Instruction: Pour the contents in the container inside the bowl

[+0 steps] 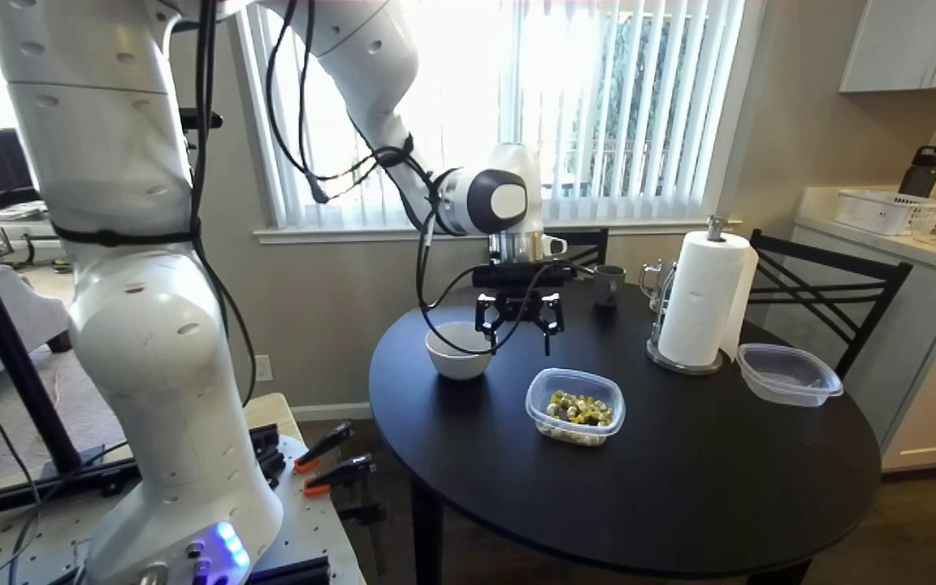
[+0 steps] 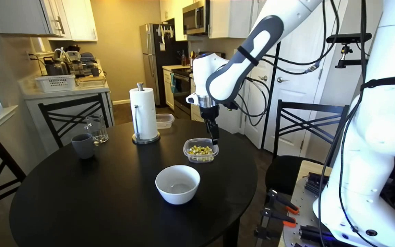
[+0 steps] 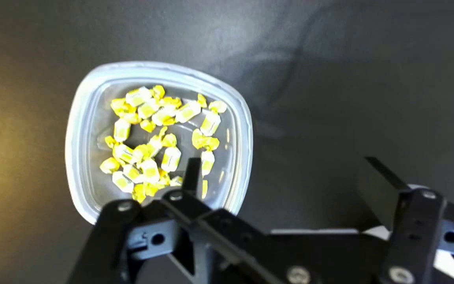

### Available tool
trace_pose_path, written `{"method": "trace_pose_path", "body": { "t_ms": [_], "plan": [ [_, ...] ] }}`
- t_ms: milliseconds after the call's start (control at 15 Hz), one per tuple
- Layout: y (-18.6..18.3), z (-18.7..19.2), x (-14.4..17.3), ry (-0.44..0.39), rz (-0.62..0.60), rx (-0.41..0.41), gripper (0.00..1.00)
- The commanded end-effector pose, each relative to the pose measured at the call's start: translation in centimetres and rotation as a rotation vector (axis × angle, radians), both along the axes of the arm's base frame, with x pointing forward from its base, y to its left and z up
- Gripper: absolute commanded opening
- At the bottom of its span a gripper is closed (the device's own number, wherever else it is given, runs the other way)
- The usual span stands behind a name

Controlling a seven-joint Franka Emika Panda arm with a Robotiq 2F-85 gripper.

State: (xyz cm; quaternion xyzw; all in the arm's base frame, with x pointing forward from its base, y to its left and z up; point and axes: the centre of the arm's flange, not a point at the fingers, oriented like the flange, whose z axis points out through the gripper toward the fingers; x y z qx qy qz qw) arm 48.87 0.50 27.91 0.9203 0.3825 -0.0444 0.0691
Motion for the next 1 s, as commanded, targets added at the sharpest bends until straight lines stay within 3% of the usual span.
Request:
{"method": "trace_pose_path", "body": {
  "t_ms": [0, 200, 400, 667, 933],
  "plan": [
    [1.0, -2.3, 6.2, 0.035, 0.042, 0.1, 1.0],
    [2.0, -4.0, 9.6, 0.044, 0.055, 0.114, 1.0],
    [0.7, -5.3, 11.8, 0.058, 0.018, 0.106, 1.0],
    [-2.6, -7.3, 12.3, 0.152, -0.071, 0.091, 1.0],
    [-3.4, -9.8, 11.3, 0.272, -0.095, 0.065, 1.0]
  ]
}}
